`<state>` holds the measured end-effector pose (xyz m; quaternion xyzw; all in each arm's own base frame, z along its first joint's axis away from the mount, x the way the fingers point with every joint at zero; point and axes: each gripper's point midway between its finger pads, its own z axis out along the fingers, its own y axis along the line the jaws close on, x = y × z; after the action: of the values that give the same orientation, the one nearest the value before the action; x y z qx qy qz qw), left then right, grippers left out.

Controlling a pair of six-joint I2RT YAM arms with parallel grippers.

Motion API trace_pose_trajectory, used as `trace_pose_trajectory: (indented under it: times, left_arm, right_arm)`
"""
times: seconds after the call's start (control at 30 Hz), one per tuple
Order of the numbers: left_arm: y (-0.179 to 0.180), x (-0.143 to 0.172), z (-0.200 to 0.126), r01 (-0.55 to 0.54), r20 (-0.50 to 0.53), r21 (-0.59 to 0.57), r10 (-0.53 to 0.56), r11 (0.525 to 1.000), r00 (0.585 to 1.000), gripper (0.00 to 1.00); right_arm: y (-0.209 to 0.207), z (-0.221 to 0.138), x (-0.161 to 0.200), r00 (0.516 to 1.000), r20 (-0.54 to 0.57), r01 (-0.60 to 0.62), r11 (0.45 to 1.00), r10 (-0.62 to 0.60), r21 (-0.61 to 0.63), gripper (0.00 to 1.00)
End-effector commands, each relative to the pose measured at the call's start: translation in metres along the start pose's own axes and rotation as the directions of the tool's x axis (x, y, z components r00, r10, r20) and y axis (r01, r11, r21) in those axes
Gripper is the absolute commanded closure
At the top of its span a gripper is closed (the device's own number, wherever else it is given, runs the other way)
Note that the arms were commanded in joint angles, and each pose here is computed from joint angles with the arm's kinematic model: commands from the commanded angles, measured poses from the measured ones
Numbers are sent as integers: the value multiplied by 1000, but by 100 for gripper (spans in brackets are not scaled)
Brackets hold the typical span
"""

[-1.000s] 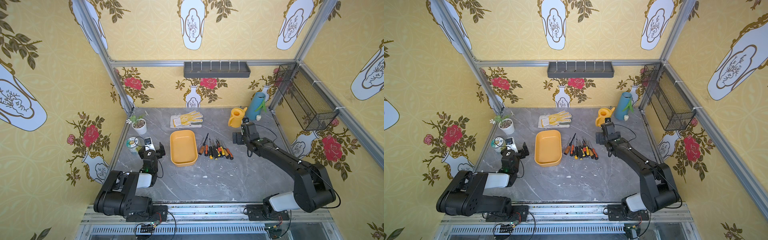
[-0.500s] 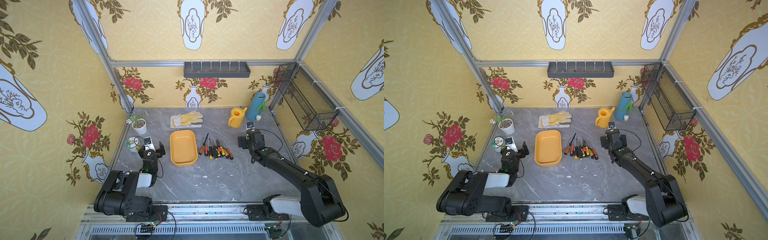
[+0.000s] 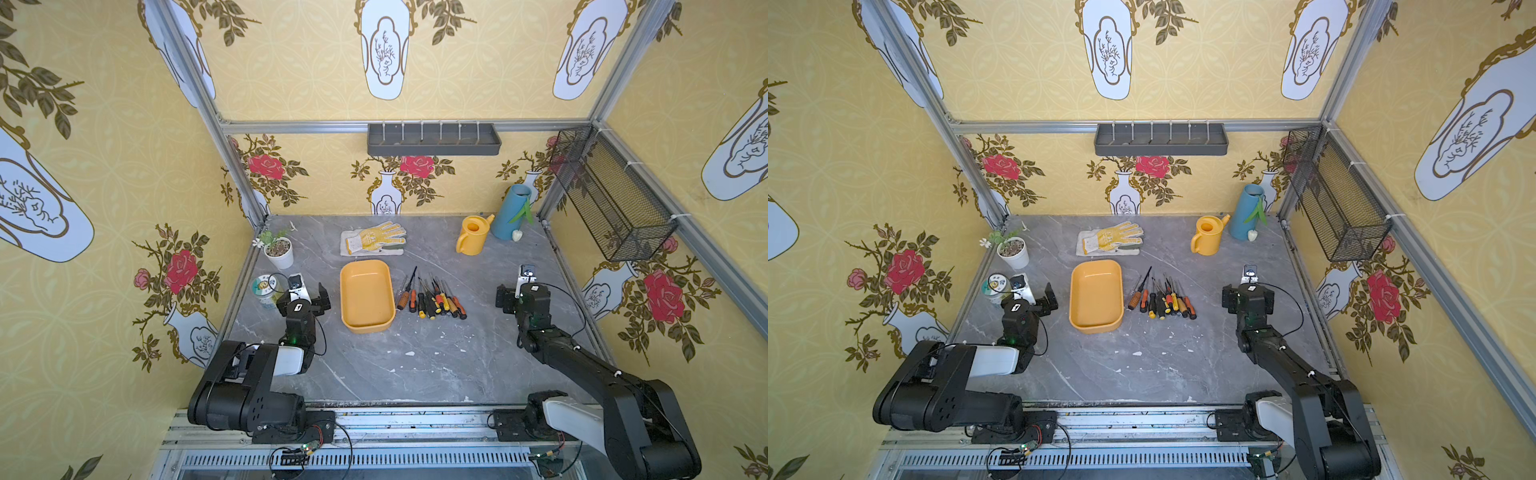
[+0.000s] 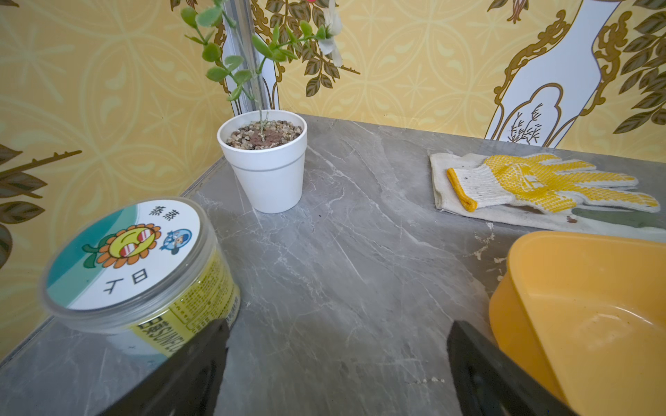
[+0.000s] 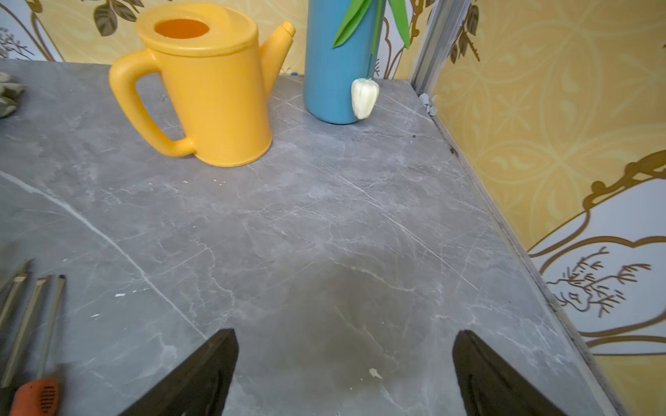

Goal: Take out the screwdriver from the storage box
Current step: Reset both arms

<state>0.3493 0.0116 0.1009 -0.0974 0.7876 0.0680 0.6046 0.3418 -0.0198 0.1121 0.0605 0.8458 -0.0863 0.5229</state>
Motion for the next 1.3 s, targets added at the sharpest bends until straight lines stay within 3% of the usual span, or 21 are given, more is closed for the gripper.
trace_pose_trajectory:
  times: [0.0,0.2,0.37,0.43,0.53,0.9,1.03,1.27]
  left_arm:
    - [-1,-5,0,3,20,7,-3,1000,1000,1]
    - [-1,-5,0,2,20,7,-2,1000,1000,1]
    - [-1,-5,0,2,20,7,-2,1000,1000,1]
    - [-1,-5,0,2,21,7,-2,1000,1000,1]
    - [-1,-5,0,2,21,7,-3,1000,1000,1]
    - [-1,-4,0,3,19,7,-3,1000,1000,1]
    - [-1,-5,0,4,19,7,-4,1000,1000,1]
    - [-1,-5,0,4,21,7,-4,1000,1000,1]
  right_arm:
    - [11,4,-14,995,80,-49,995,56,-91,3]
    - [27,12,2,997,72,-9,985,22,-175,3]
    - [36,16,21,990,137,15,973,18,-232,3]
    - [44,17,26,996,83,42,958,-19,-282,3]
    - [42,19,23,995,94,13,955,15,-295,3]
    - [26,28,26,997,51,-44,976,56,-214,3]
    - [0,25,25,989,83,-116,990,122,-76,3]
    - [-5,25,26,989,88,-114,993,117,-32,3]
